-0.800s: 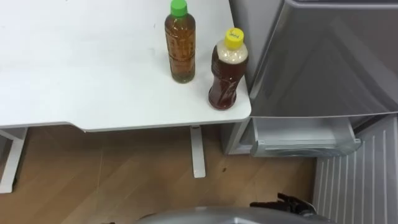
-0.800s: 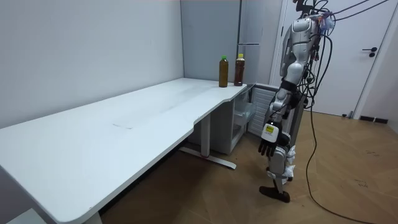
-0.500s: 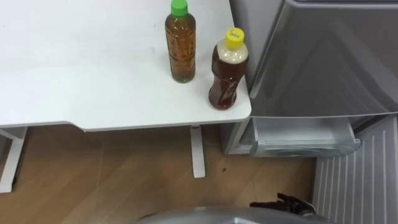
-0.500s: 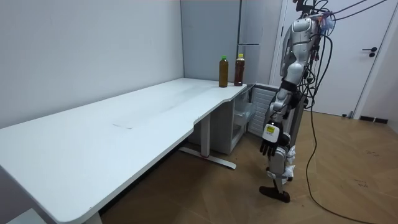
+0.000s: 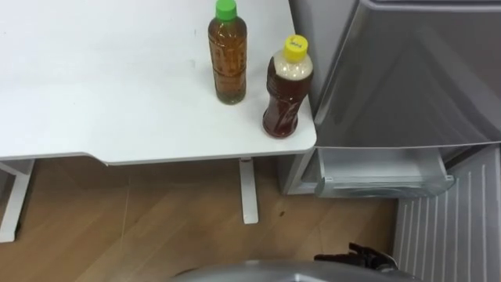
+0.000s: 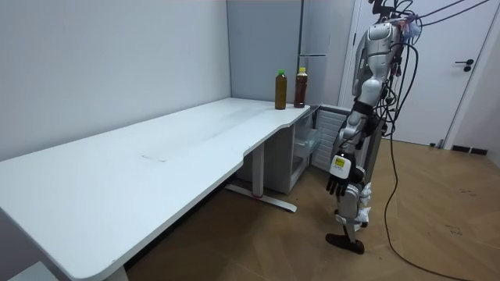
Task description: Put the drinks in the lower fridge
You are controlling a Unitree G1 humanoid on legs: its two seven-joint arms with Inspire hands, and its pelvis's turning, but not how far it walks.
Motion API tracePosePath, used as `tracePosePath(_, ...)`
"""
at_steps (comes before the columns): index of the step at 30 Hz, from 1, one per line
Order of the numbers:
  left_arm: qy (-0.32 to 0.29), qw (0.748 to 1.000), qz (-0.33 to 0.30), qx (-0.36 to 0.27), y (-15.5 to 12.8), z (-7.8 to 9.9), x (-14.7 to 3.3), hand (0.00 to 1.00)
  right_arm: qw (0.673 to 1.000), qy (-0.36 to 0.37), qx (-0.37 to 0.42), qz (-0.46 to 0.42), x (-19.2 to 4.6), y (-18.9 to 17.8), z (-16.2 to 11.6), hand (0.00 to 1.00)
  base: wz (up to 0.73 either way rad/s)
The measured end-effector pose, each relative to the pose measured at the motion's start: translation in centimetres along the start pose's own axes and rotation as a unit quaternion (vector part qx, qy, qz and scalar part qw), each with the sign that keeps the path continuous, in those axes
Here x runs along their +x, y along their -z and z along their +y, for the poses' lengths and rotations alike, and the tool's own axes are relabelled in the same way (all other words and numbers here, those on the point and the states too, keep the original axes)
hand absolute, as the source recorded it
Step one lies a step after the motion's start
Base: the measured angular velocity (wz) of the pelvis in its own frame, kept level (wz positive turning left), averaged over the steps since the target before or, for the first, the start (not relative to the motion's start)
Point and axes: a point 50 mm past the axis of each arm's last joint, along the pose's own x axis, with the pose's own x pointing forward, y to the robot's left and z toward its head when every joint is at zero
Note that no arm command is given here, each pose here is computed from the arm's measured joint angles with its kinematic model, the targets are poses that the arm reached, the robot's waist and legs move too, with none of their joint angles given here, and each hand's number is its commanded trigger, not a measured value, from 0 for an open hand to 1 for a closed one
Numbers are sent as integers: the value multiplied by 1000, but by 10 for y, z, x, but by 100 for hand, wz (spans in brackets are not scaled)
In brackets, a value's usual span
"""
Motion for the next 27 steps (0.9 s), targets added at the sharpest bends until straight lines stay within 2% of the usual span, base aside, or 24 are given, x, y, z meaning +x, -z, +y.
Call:
tracePosePath(6, -5, 1000, -8, -16, -1, 1, 0, 0, 1000, 1, 1, 0, 0, 0, 0, 0, 2)
tracePosePath(10, -39, 998, -17, -42, -4, 4, 0, 0, 1000, 4, -1, 0, 0, -1, 0, 0, 0)
tracePosePath(12, -55, 996, -20, -71, -4, 8, 0, 0, 1000, 5, 0, 0, 0, -1, 1, 0, 0)
tracePosePath(15, -80, 986, -26, -147, -6, 15, -1, 0, 1000, 6, 1, 1, 1, -2, 1, 0, 3)
tracePosePath(17, -104, 966, -35, -233, -12, 24, -1, 0, 1000, 8, 4, 2, 0, 1, 0, 0, 12)
tracePosePath(21, -154, 927, -44, -339, -14, 37, -3, 0, 1000, 17, 4, 3, 0, 4, -2, 0, -7)
tracePosePath(23, -184, 892, -39, -412, -12, 45, -5, 0, 1000, 19, 7, 2, 0, 4, -2, 0, -5)
tracePosePath(27, -229, 841, -39, -489, -13, 57, -10, 0, 1000, 24, 7, 4, -1, 6, -3, 0, 0)
